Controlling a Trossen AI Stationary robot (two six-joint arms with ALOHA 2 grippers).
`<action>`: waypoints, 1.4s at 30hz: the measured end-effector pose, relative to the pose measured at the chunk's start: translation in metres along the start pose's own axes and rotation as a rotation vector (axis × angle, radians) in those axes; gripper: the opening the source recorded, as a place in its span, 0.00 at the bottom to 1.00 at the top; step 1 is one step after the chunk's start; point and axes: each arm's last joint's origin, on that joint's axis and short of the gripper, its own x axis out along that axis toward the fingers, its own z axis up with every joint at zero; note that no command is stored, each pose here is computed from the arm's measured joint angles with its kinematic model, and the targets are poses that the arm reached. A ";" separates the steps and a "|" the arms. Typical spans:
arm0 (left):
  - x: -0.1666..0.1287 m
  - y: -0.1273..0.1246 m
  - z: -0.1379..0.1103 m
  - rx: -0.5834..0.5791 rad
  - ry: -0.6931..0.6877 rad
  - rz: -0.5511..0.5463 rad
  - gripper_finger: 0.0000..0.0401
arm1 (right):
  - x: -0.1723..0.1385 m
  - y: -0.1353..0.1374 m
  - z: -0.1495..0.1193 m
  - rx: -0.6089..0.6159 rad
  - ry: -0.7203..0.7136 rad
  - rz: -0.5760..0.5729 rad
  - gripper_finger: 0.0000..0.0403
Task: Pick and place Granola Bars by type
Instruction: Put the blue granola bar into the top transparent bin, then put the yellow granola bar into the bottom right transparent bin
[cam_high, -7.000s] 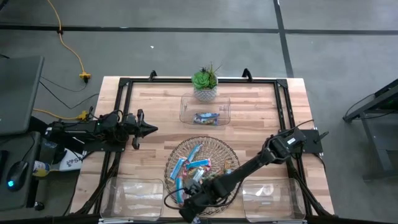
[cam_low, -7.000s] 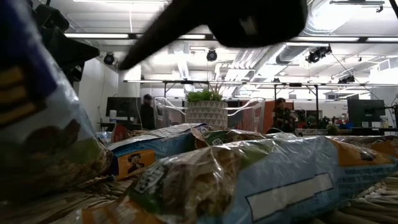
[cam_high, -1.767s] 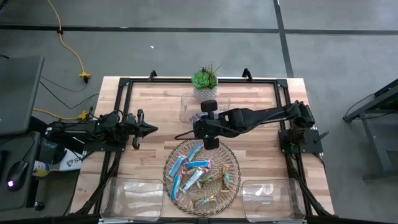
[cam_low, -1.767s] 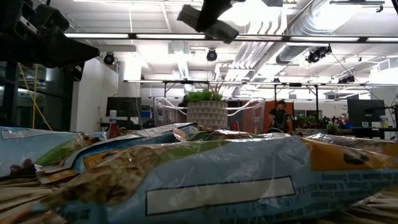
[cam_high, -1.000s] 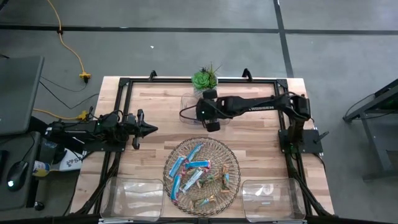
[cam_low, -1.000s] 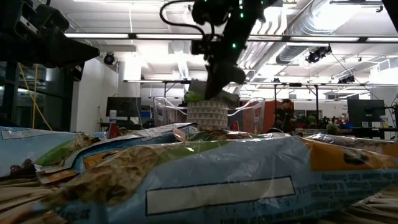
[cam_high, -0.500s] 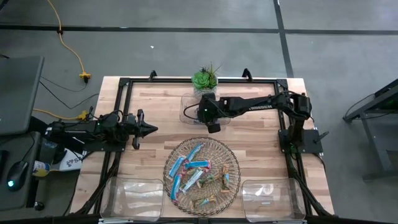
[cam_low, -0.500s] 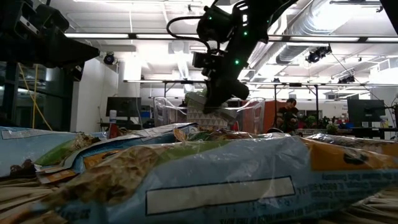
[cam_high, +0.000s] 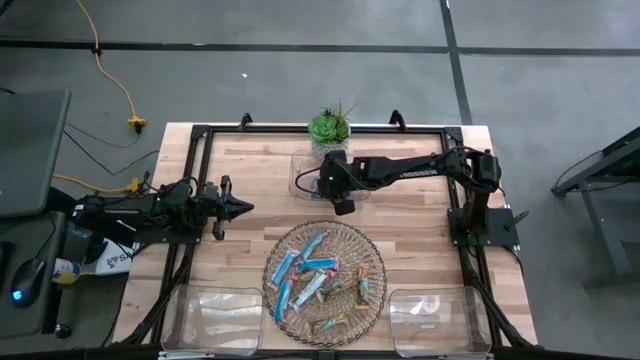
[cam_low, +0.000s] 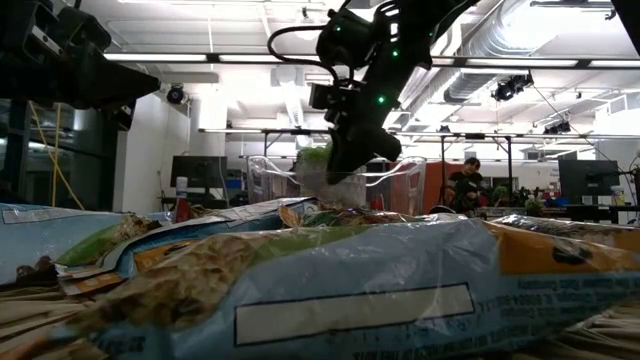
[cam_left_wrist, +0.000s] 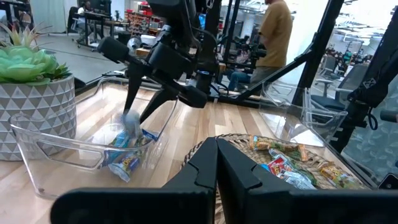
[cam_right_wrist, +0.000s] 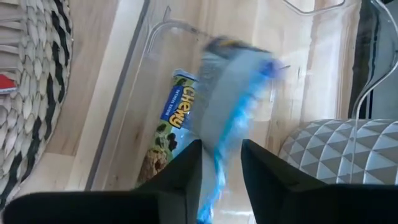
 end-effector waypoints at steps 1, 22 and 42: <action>0.000 0.000 0.000 0.000 0.000 0.000 0.00 | 0.000 0.000 0.000 0.001 0.000 0.000 0.26; 0.000 0.000 0.000 0.000 0.000 0.000 0.00 | -0.032 -0.009 0.036 0.379 -0.056 -0.046 0.30; 0.000 0.000 0.000 0.000 0.000 0.000 0.00 | -0.162 0.034 0.100 0.663 0.026 0.381 0.30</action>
